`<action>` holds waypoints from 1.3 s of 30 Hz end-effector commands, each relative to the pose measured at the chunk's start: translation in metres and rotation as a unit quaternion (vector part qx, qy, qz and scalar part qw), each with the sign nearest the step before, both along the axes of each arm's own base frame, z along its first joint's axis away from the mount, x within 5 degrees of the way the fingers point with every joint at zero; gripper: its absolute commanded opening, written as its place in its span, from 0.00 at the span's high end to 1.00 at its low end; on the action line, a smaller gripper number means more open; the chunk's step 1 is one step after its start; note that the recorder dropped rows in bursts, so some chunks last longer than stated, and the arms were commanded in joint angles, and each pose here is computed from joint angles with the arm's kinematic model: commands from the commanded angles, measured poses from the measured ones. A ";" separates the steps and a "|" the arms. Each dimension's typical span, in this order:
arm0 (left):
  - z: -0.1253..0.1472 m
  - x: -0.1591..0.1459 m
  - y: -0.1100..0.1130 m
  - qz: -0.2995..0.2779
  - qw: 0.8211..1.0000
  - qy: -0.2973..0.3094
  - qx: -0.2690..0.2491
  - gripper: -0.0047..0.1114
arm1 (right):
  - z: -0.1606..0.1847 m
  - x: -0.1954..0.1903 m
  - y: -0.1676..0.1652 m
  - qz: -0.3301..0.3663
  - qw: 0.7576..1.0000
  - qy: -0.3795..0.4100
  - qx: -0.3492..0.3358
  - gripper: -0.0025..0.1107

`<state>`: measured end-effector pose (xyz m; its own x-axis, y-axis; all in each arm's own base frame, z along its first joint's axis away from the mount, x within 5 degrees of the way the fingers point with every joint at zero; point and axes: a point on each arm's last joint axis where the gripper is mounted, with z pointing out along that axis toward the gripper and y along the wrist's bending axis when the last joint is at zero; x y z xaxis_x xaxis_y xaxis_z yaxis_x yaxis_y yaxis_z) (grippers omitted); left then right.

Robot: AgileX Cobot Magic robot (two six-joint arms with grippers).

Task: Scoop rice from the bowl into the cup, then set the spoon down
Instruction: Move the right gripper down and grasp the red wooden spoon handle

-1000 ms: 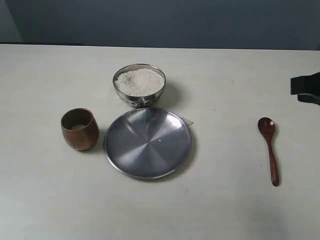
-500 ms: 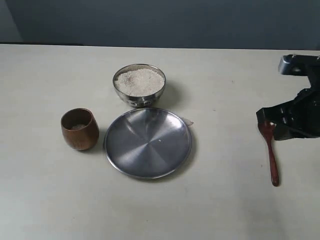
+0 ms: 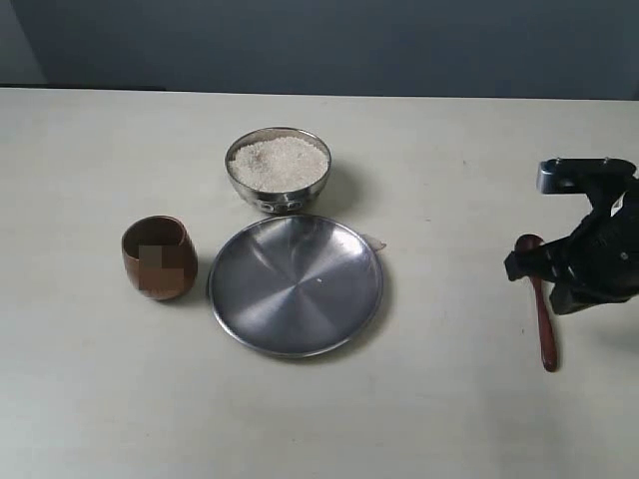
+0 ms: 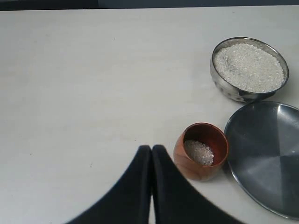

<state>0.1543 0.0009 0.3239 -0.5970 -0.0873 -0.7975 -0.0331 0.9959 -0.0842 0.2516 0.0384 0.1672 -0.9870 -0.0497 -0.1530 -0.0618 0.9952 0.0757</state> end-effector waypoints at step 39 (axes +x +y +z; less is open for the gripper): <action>0.000 0.001 0.000 0.001 1.000 -0.002 -0.001 0.96 | -0.048 0.007 0.004 0.045 0.993 0.108 -0.004 0.98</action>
<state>0.1544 0.0009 0.3240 -0.5960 -0.0855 -0.7984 -0.0320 0.9961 -0.0827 0.2556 0.0401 0.1142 -0.9967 -0.0797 0.0136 -0.0785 0.9940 0.0765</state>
